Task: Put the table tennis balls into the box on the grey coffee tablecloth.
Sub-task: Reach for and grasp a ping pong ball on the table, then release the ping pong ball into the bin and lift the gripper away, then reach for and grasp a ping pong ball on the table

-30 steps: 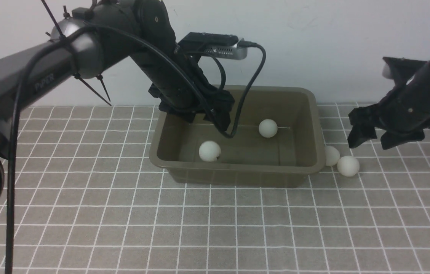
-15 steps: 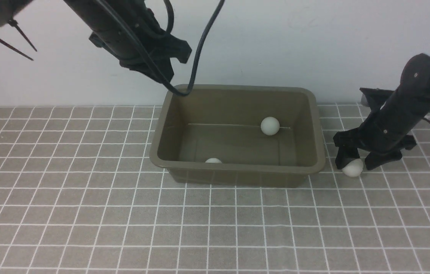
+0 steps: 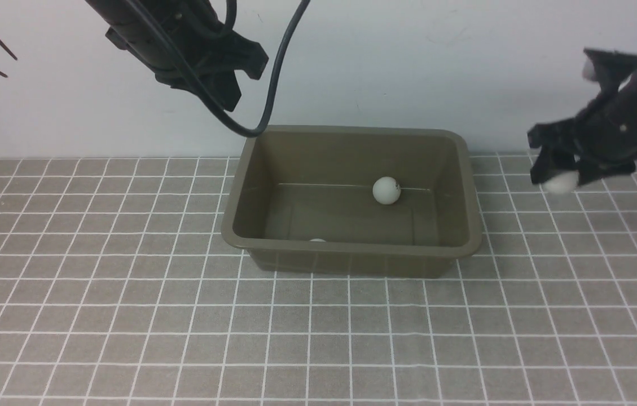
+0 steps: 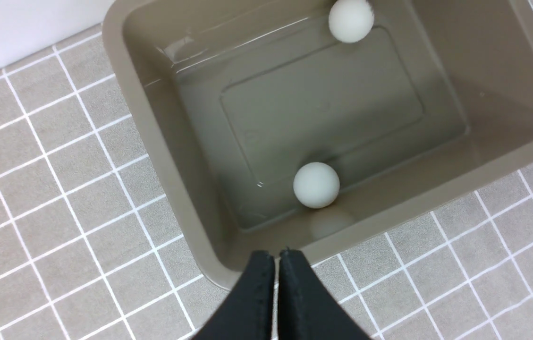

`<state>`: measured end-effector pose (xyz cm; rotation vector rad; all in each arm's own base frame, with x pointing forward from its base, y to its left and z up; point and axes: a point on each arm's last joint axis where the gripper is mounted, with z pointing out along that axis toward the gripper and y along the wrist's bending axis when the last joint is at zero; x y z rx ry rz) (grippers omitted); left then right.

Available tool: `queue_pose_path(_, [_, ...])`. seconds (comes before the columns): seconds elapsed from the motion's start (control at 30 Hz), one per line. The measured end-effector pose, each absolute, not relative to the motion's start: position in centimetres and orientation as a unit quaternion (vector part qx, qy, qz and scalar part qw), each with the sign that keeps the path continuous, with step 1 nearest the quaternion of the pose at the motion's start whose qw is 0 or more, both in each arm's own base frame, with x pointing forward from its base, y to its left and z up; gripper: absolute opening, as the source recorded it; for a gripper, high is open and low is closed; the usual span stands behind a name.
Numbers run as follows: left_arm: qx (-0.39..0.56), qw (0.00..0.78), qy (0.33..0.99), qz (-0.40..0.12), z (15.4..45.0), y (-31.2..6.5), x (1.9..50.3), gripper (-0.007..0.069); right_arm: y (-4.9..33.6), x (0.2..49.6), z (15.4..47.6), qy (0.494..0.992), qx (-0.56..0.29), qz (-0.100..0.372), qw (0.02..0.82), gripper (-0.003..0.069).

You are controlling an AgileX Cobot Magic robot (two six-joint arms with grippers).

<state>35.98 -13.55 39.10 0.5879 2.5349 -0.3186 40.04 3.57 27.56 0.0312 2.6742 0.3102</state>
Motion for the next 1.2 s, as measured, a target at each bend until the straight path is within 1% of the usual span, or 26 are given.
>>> queue_pose_path(0.03, [0.217,0.258,0.934,-0.118,39.1,-13.5,36.0,-0.0005,4.6,39.8,28.6,0.961,-0.007,0.125,0.245,0.0361])
queue_pose_path(0.1, [0.217,0.258,0.934,-0.118,39.1,-13.5,36.0,-0.0005,6.8,39.8,29.4,0.95,-0.038,0.156,0.269,0.0361])
queue_pose_path(0.17, [0.217,0.258,0.934,-0.118,39.1,-13.5,36.0,-0.0005,8.9,39.8,29.2,0.943,-0.067,0.18,0.274,0.0361])
queue_pose_path(0.23, [0.217,0.258,0.934,-0.118,39.1,-13.5,36.0,-0.0005,10.5,39.9,28.5,0.938,-0.09,0.192,0.273,0.0365])
queue_pose_path(0.3, [0.217,0.258,0.934,-0.118,39.1,-13.5,36.0,-0.0005,12.3,40.2,27.4,0.936,-0.112,0.202,0.266,0.041])
queue_pose_path(0.37, [0.217,0.258,0.934,-0.115,39.1,-13.5,36.0,-0.0005,13.3,40.5,26.7,0.936,-0.126,0.203,0.259,0.0519])
queue_pose_path(0.4, [0.217,0.259,0.934,-0.111,39.2,-13.4,36.0,-0.0005,13.3,40.7,26.7,0.936,-0.128,0.202,0.259,0.0561])
queue_pose_path(0.43, [0.216,0.261,0.935,-0.107,39.2,-13.3,35.9,-0.0005,13.3,40.8,26.8,0.936,-0.131,0.199,0.261,0.0591])
queue_pose_path(0.47, [0.215,0.261,0.935,-0.104,39.2,-13.3,36.0,-0.0005,13.3,40.8,26.9,0.936,-0.133,0.197,0.261,0.0605])
queue_pose_path(0.53, [0.209,0.267,0.937,-0.089,39.5,-12.9,35.8,-0.0005,12.5,41.2,27.8,0.937,-0.129,0.185,0.267,0.0653])
queue_pose_path(0.6, [0.205,0.273,0.937,-0.077,39.9,-12.6,35.6,-0.0005,11.1,41.7,28.3,0.94,-0.121,0.166,0.272,0.0654])
queue_pose_path(0.63, [0.205,0.273,0.937,-0.077,39.9,-12.6,35.6,-0.0005,10.9,41.7,28.4,0.94,-0.118,0.166,0.273,0.0652])
queue_pose_path(0.67, [0.202,0.281,0.936,-0.067,40.4,-12.3,35.3,-0.0005,8.8,42.2,28.5,0.945,-0.098,0.141,0.278,0.0635])
queue_pose_path(0.7, [0.201,0.282,0.936,-0.064,40.6,-12.2,35.2,-0.0005,8.2,42.3,28.5,0.947,-0.092,0.134,0.278,0.0625])
queue_pose_path(0.73, [0.2,0.284,0.936,-0.056,40.7,-12.0,34.9,-0.0005,6.4,42.6,28.3,0.951,-0.071,0.119,0.277,0.0601])
queue_pose_path(0.77, [0.199,0.285,0.936,-0.052,40.9,-11.8,34.6,-0.0005,4.7,42.9,28.0,0.955,-0.049,0.11,0.273,0.058])
queue_pose_path(0.8, [0.198,0.285,0.936,-0.05,40.9,-11.7,34.5,-0.0005,3.9,43.1,27.8,0.956,-0.04,0.106,0.27,0.0563])
queue_pose_path(0.83, [0.196,0.285,0.937,-0.048,41.0,-11.5,34.1,-0.0005,2.2,43.5,27.0,0.959,-0.015,0.101,0.263,0.0536])
queue_pose_path(0.87, [0.196,0.284,0.937,-0.048,41.0,-11.5,34.0,-0.0005,2.0,43.6,26.7,0.96,-0.012,0.101,0.26,0.0531])
queue_pose_path(0.9, [0.193,0.284,0.938,-0.047,41.1,-11.3,33.7,-0.0005,1.2,44.0,25.2,0.966,0.0,0.1,0.24,0.0514])
queue_pose_path(1.07, [0.192,0.283,0.939,-0.046,41.0,-11.3,33.5,-0.0005,2.2,44.6,20.0,0.982,-0.009,0.113,0.152,0.0507])
queue_pose_path(1.1, [0.193,0.283,0.939,-0.044,41.0,-11.2,33.5,-0.0005,2.6,44.6,19.3,0.983,-0.012,0.117,0.138,0.0507])
queue_pose_path(1.2, [0.193,0.283,0.939,-0.043,41.0,-11.2,33.5,-0.0005,3.6,44.5,18.5,0.984,-0.022,0.13,0.117,0.0512])
